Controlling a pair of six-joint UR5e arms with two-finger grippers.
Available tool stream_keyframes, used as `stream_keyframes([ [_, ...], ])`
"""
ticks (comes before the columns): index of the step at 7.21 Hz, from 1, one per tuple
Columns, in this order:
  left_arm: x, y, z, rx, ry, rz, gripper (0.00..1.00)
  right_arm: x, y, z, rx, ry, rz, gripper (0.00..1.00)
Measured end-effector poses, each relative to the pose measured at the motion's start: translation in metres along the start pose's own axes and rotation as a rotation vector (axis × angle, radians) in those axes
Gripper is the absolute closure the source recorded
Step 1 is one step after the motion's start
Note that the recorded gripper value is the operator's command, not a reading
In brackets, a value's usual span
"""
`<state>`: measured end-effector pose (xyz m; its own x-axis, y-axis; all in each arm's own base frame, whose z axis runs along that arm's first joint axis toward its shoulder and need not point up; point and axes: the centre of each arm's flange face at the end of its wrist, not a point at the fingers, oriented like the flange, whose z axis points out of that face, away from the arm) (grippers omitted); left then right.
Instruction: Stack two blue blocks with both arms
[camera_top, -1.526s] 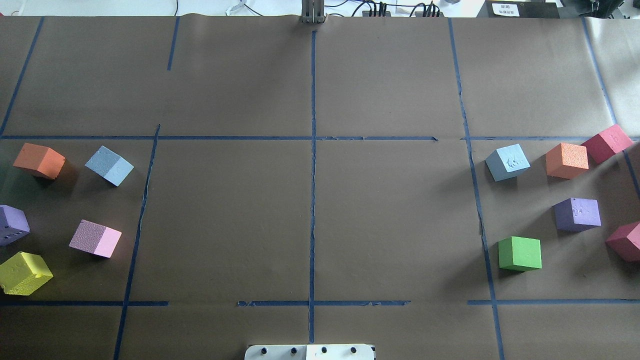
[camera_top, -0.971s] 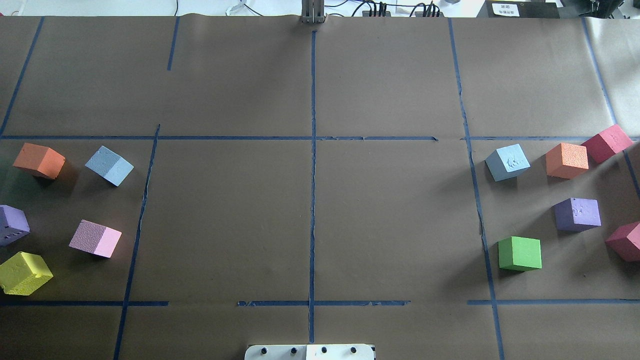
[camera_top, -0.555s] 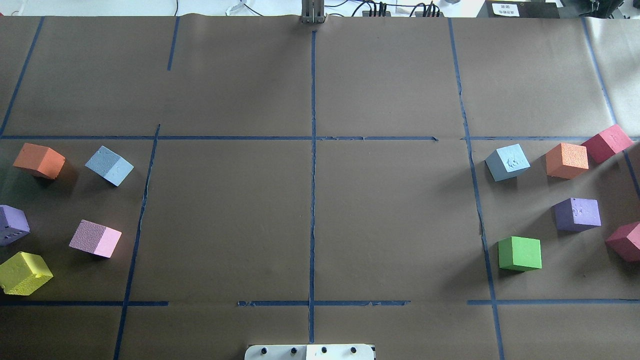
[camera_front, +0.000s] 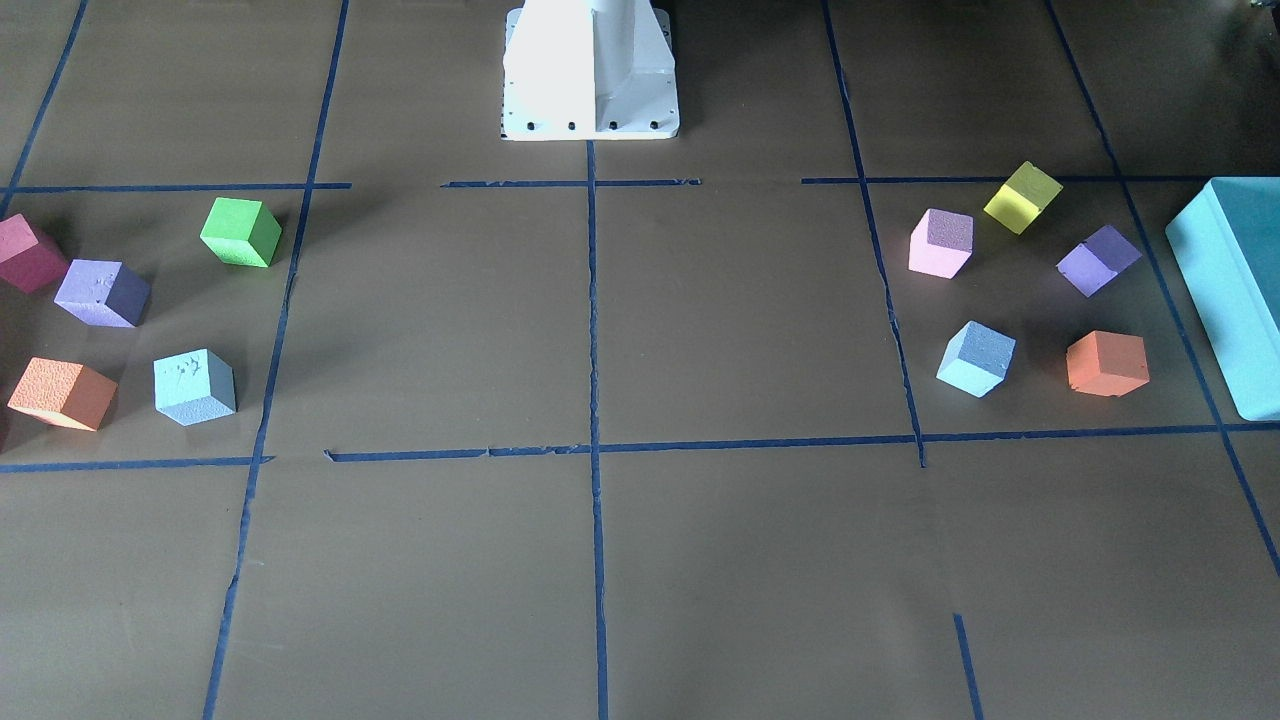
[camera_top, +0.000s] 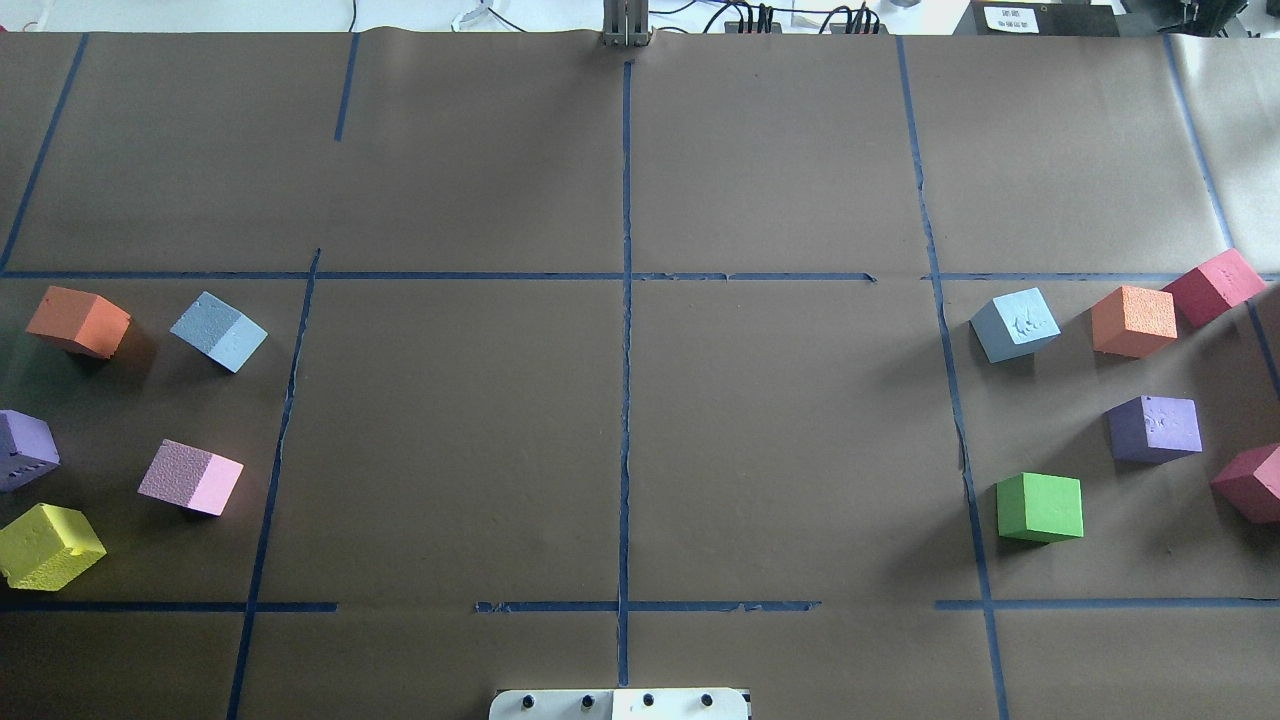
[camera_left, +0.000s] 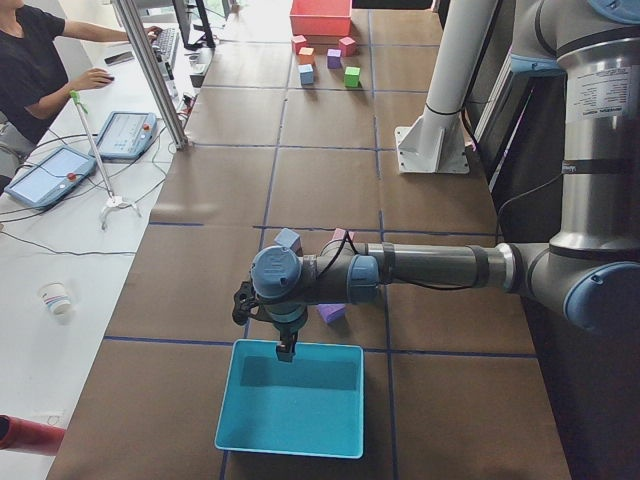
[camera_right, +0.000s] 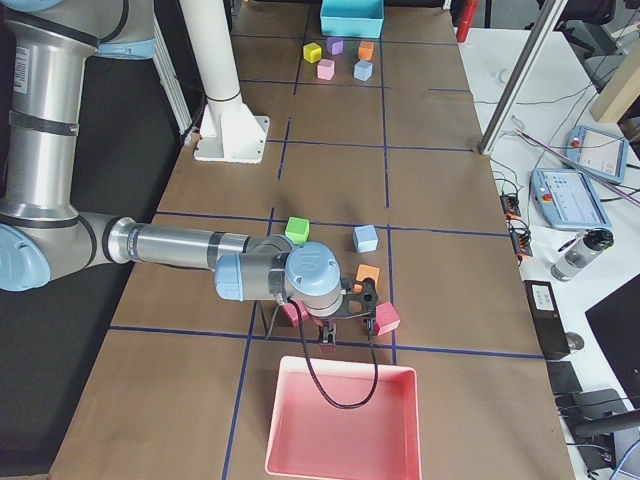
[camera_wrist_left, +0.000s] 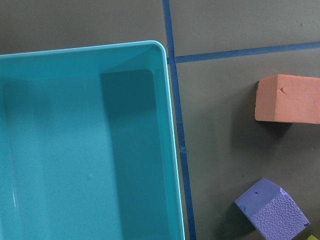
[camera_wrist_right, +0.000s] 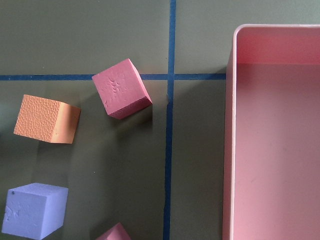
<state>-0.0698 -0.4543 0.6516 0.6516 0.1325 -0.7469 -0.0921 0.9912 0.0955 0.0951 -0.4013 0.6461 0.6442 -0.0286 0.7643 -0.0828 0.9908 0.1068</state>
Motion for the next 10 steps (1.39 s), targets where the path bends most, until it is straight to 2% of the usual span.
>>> stream_keyframes([
  [3,0.011,-0.010,-0.002,0.026,0.002,0.046,0.00,-0.037,-0.020,-0.015,0.054,-0.014,-0.096,0.00],
  [4,0.014,-0.013,-0.003,0.031,0.002,0.051,0.00,-0.061,-0.031,-0.016,0.057,-0.021,-0.148,0.00],
  [6,0.037,-0.024,-0.002,0.028,0.003,0.032,0.00,-0.113,-0.057,0.003,0.022,-0.023,-0.226,0.01],
  [8,0.053,-0.030,0.006,0.012,0.007,0.024,0.00,-0.170,-0.081,0.031,-0.015,-0.013,-0.159,0.01],
  [10,0.057,-0.032,0.008,0.009,0.008,0.016,0.00,-0.250,-0.103,0.060,-0.030,-0.012,-0.100,0.00],
])
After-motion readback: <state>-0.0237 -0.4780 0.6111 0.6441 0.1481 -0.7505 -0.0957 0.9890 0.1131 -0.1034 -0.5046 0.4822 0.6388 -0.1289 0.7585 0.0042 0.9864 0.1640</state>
